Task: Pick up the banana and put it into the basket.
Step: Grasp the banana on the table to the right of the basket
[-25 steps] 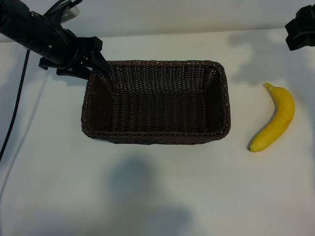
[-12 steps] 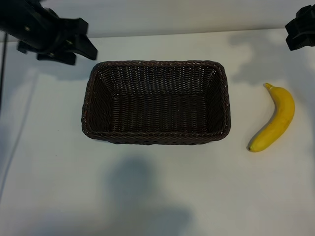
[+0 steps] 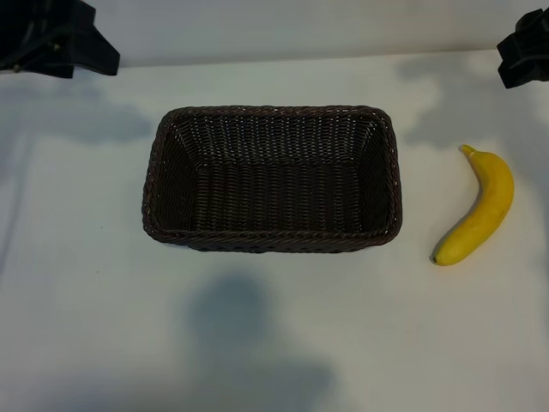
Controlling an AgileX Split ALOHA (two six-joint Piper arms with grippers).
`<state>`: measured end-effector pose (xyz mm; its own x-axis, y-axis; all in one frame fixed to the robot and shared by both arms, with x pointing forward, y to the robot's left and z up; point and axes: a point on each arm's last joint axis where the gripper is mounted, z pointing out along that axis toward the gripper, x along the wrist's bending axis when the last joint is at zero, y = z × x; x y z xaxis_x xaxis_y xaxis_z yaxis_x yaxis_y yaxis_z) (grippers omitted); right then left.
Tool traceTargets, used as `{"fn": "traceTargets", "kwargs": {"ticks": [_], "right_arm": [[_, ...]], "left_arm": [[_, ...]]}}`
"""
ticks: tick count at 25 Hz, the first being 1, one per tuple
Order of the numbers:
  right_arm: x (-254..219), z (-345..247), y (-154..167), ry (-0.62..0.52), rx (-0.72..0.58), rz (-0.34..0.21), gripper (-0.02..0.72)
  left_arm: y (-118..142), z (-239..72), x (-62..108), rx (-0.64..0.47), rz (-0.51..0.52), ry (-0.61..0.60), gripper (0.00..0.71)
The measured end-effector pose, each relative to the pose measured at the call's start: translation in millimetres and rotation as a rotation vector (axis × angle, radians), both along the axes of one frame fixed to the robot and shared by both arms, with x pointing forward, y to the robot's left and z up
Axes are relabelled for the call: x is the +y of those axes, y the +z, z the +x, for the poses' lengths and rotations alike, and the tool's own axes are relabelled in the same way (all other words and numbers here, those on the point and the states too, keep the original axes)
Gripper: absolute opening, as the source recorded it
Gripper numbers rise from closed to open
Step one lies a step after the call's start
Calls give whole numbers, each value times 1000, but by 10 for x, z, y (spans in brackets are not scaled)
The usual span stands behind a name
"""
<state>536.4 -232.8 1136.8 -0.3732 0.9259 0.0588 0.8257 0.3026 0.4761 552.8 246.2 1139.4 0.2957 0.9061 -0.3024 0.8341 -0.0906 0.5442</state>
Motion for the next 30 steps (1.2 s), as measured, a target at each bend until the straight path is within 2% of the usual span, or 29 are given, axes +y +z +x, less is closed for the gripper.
{"fn": "traceTargets", "kwargs": {"ticks": [3, 6, 11, 24, 30], "right_arm": [[0, 0, 0, 0, 0, 0, 547], [-1, 1, 0, 0, -1, -1, 547], [-1, 1, 0, 0, -1, -1, 547], [-1, -3, -2, 2, 3, -2, 547], [-2, -11, -6, 3, 13, -4, 547]], "left_arm": [[-108, -268, -45, -9, 8, -15, 590], [-186, -485, -17, -57, 24, -4, 590], [-20, -740, 26, -143, 40, -2, 590], [18, -819, 18, -183, 72, -50, 589], [-80, -837, 18, -144, 74, -55, 589]]}}
